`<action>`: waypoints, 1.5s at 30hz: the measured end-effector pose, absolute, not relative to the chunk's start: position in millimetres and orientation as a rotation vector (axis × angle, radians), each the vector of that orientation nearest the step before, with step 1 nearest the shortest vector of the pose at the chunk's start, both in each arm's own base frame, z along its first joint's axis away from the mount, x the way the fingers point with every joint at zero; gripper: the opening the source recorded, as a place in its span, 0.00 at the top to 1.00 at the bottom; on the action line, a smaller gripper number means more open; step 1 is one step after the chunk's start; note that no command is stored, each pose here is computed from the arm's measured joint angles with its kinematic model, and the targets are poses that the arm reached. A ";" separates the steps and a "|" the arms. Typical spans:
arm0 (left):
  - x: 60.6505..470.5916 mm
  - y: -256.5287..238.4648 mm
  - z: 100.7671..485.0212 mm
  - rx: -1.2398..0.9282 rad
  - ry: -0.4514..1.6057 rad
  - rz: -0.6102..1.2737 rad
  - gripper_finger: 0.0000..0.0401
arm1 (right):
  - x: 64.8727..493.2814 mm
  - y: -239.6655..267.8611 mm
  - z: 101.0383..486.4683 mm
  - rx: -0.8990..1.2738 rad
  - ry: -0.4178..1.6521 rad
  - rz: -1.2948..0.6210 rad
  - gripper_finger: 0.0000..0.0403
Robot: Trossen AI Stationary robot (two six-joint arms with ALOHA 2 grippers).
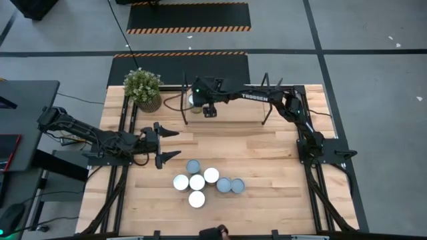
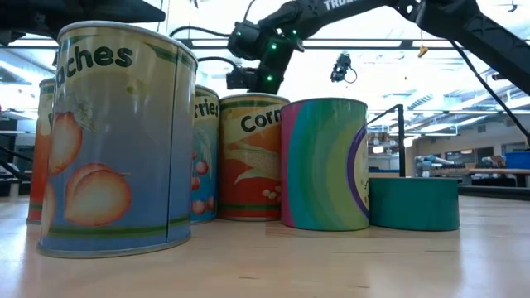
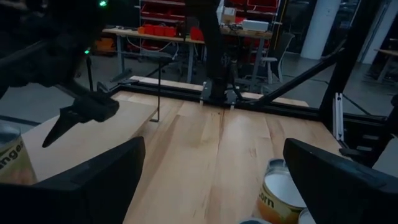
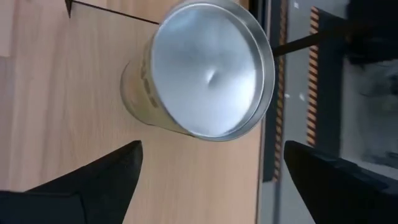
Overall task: Pick and place cans onto a shelf
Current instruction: Put the canned oranges on the shelf
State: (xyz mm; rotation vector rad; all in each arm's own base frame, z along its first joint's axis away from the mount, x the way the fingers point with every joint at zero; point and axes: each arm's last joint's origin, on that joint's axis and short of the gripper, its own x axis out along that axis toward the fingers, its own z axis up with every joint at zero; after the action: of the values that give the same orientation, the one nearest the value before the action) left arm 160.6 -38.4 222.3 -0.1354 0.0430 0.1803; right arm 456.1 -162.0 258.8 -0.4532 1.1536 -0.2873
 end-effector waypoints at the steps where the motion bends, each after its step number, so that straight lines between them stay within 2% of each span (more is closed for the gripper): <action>1: 160.6 -38.4 221.8 -0.142 0.046 0.182 0.03 | 457.1 -158.3 259.4 -0.462 1.156 -0.301 0.01; 7: 160.3 -37.5 220.3 -0.152 0.057 0.212 0.03 | 461.7 -140.4 261.9 -0.469 1.143 -0.306 0.03; 14: 160.2 -37.5 219.5 -0.152 0.065 0.213 0.03 | 456.0 -131.5 245.8 -0.441 1.161 -0.278 0.09; 22: 160.1 -37.4 218.9 -0.150 0.071 0.214 0.03 | 434.9 -112.7 261.2 -0.516 1.003 -0.335 0.14; 27: 160.0 -36.8 219.1 -0.150 0.067 0.233 0.03 | 430.5 -103.5 255.0 -0.587 0.894 -0.347 0.14; 32: 160.1 -36.8 219.1 -0.150 0.067 0.233 0.03 | 443.8 -91.5 235.6 -0.691 0.756 -0.317 0.14; 36: 160.0 -36.8 219.0 -0.150 0.068 0.233 0.03 | 454.2 -89.6 216.9 -0.765 0.722 -0.340 0.14; 40: 160.1 -36.8 219.1 -0.148 0.067 0.233 0.03 | 464.1 -96.4 215.7 -0.736 0.681 -0.385 0.13; 45: 160.1 -36.6 219.8 -0.132 0.062 0.239 0.03 | 469.4 -102.5 200.0 -0.751 0.732 -0.420 0.10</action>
State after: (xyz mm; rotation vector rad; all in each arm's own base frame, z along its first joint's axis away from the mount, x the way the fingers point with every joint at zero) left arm 160.1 -36.6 219.8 -0.1320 0.0616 0.2392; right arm 469.4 -102.5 200.0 -0.7510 0.7323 -0.4202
